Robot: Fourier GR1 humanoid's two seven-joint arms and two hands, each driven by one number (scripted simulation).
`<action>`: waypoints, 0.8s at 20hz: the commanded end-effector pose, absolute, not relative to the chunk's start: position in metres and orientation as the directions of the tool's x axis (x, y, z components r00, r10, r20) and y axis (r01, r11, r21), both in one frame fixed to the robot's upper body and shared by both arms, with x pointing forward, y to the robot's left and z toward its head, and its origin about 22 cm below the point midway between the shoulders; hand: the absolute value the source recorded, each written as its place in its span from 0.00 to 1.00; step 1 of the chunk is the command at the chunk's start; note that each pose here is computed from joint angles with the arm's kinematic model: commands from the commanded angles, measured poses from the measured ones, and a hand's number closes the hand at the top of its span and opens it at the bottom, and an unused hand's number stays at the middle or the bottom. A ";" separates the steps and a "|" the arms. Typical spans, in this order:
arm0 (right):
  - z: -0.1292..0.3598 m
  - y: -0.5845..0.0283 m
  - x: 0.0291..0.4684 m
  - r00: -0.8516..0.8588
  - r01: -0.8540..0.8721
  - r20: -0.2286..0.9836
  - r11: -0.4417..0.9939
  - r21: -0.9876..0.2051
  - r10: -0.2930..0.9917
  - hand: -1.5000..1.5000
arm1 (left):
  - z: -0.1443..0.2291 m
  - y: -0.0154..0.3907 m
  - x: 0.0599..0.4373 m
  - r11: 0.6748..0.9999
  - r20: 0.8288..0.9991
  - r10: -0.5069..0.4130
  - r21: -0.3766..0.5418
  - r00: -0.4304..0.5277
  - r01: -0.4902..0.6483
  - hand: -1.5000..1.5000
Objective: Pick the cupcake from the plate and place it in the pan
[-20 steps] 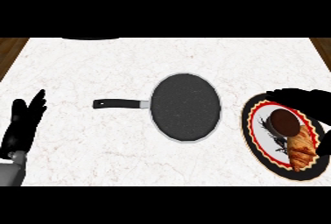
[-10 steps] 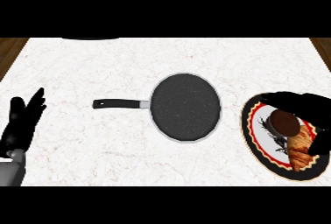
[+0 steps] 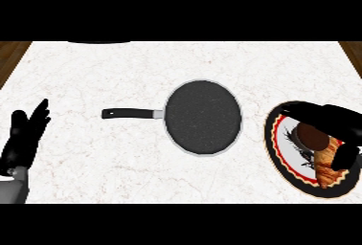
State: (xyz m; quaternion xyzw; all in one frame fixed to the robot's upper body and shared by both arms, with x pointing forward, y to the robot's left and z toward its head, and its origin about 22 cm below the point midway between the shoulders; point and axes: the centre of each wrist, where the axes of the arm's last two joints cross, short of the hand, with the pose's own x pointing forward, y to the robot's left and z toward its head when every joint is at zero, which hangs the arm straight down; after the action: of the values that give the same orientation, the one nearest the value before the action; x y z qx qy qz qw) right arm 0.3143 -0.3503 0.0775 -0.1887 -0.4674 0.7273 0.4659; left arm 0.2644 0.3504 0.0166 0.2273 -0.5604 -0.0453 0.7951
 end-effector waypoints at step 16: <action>0.042 -0.337 0.334 -0.564 -0.342 0.062 -0.165 -0.925 0.823 1.00 | 0.003 0.354 0.268 0.892 0.868 -0.330 0.415 0.372 -0.177 0.50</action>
State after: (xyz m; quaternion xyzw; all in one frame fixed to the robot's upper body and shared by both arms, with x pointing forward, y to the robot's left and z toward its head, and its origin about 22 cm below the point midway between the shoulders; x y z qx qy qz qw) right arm 0.3333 -0.3512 0.0585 -0.2355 -0.4905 0.7370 0.4010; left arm 0.2696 0.3506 0.0004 0.2277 -0.5596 -0.0454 0.7956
